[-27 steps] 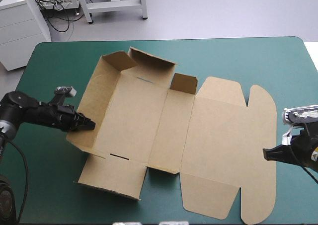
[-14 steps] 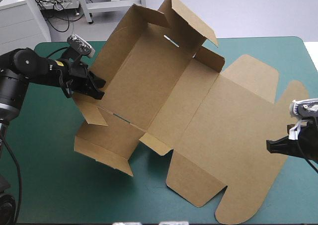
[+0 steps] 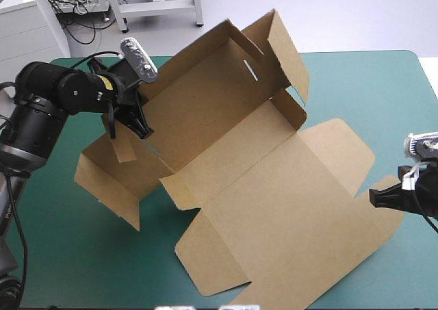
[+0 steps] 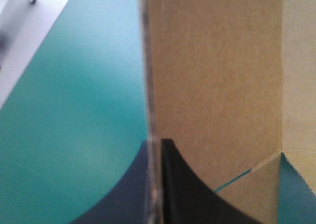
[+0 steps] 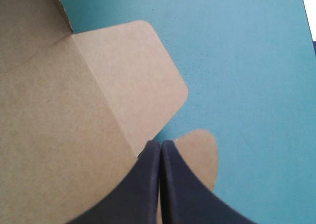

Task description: Fold the box

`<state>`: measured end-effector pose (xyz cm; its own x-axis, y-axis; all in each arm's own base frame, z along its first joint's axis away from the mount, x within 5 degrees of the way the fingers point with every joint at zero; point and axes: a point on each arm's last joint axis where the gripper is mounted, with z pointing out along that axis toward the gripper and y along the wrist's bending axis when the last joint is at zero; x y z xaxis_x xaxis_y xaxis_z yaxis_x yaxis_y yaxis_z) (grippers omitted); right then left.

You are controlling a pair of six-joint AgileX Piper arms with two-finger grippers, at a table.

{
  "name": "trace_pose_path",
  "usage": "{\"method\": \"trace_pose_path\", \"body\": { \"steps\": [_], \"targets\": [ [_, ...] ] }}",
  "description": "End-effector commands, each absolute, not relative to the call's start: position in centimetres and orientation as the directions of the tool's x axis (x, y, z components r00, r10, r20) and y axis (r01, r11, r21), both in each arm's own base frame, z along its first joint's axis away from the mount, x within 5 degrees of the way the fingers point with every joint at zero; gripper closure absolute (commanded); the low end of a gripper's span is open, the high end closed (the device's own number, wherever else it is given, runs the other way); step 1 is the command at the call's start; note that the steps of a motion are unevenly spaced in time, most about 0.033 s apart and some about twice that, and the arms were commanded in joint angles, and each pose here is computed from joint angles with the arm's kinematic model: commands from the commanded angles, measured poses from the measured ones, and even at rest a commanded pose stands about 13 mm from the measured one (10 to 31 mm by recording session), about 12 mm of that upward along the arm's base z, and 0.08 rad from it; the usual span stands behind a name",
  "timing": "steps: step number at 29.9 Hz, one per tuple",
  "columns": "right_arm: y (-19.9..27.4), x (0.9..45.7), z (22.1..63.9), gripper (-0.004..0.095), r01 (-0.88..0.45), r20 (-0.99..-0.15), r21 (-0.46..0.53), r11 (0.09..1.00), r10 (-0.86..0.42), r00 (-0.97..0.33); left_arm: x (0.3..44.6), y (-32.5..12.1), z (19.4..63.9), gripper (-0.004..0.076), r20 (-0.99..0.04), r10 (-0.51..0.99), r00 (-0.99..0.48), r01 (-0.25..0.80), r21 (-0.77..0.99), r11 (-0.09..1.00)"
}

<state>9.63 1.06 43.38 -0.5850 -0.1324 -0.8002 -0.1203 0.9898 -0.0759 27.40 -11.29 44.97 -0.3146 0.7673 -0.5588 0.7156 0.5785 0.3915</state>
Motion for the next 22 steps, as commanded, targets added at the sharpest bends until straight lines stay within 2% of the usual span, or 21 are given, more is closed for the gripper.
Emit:
{"method": "trace_pose_path", "body": {
  "steps": [1,6,11,13,22],
  "targets": [
    [1.0,9.8,44.7,0.0931,-0.113,-0.854,-0.087,0.99,-0.132,-0.503,26.8,-13.3,47.8,0.0756,-0.615,0.779,-0.118,0.62,0.567,0.542],
    [1.0,9.8,44.8,0.0931,-0.111,-0.859,-0.083,0.99,-0.128,-0.496,27.4,-17.0,47.4,0.0756,-0.521,0.853,0.026,0.559,0.715,0.42],
    [1.0,9.8,44.9,0.0931,-0.108,-0.861,-0.078,0.991,-0.122,-0.493,27.4,-20.3,46.4,0.0756,-0.459,0.877,0.14,0.532,0.782,0.324],
    [1.0,9.8,44.9,0.0931,-0.108,-0.861,-0.078,0.991,-0.122,-0.493,27.2,-21.2,45.9,0.0756,-0.393,0.9,0.189,0.49,0.832,0.261],
    [1.0,9.9,44.9,0.0931,-0.109,-0.866,-0.078,0.991,-0.121,-0.486,26.2,-23.0,41.5,0.0756,-0.304,0.936,0.176,0.5,0.847,0.181]
  ]
}}
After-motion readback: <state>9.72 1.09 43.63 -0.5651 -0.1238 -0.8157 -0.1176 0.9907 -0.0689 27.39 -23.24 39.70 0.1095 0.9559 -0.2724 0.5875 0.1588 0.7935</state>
